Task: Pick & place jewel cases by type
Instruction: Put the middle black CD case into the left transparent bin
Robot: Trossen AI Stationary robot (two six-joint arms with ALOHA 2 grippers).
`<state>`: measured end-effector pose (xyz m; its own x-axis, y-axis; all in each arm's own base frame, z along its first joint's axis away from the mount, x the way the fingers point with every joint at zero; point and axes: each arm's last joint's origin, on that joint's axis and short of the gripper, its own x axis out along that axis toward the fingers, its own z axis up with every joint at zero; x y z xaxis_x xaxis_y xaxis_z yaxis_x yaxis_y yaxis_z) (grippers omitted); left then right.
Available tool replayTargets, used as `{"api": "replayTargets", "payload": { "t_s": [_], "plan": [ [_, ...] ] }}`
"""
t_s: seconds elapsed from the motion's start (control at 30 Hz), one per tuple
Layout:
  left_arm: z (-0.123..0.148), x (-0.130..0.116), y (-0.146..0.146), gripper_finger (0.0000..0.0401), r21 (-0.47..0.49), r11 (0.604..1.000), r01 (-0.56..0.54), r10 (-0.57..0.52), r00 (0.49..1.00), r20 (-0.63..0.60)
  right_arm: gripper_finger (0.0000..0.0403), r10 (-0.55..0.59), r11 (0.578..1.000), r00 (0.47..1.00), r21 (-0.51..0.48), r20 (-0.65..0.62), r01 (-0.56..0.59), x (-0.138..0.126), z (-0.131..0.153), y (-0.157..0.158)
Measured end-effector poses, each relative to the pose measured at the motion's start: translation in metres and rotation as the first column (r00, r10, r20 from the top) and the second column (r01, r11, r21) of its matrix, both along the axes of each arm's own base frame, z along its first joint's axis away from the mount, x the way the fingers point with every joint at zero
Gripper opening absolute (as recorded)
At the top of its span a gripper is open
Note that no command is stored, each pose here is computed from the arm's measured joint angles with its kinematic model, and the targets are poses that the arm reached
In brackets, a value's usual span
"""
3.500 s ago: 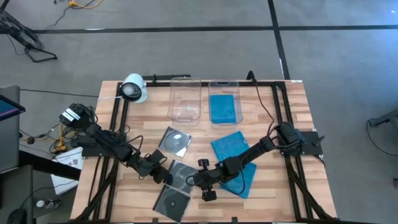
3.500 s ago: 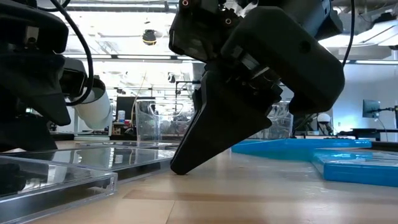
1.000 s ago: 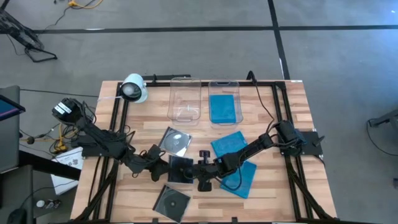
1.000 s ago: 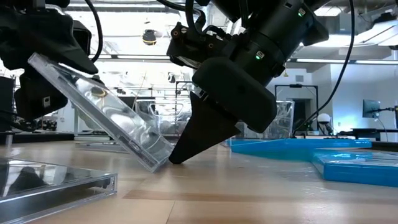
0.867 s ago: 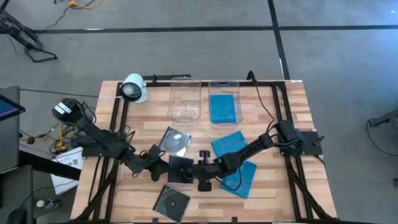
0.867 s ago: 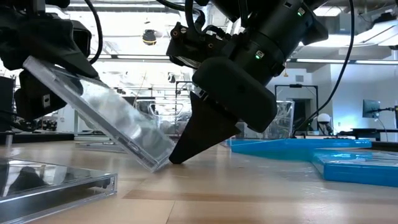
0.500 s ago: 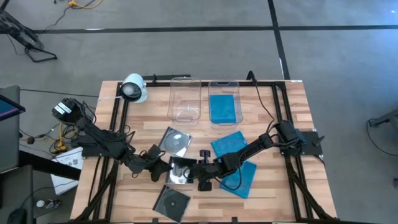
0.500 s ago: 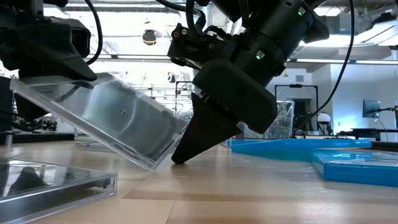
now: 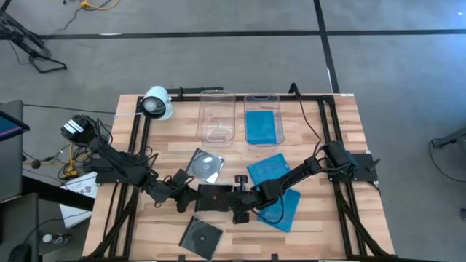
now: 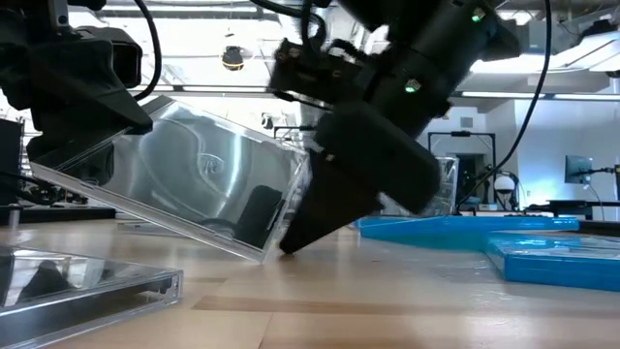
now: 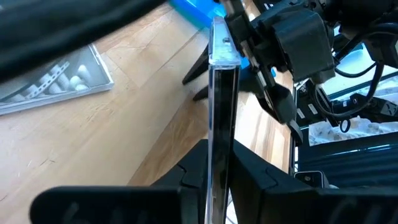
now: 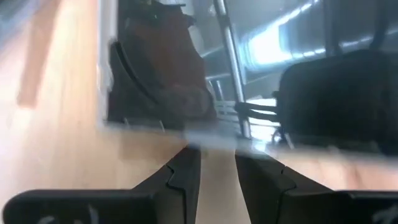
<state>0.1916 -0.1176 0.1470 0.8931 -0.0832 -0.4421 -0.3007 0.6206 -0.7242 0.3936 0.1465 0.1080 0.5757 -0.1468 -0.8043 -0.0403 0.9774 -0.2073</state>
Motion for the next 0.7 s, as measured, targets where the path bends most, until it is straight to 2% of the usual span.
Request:
{"api": "replayTargets", "payload": {
  "t_s": [0.17,0.37,0.7],
  "plan": [
    [0.001,0.000,0.000,0.0035,0.014,1.000,0.010,-0.010,1.000,0.013,0.0095,-0.002,0.997,0.999,-0.071,-0.044,-0.001,-0.013,0.010,0.005],
    [0.009,0.003,-0.002,0.0032,0.050,0.998,0.026,-0.029,0.998,0.052,0.0095,-0.026,0.988,0.998,-0.148,0.060,0.034,-0.024,0.047,0.017],
    [0.033,0.003,0.001,0.0030,0.147,0.989,-0.007,-0.016,0.988,0.154,0.0095,-0.070,0.962,0.987,-0.253,0.142,0.104,-0.055,0.088,0.030]
  ]
}}
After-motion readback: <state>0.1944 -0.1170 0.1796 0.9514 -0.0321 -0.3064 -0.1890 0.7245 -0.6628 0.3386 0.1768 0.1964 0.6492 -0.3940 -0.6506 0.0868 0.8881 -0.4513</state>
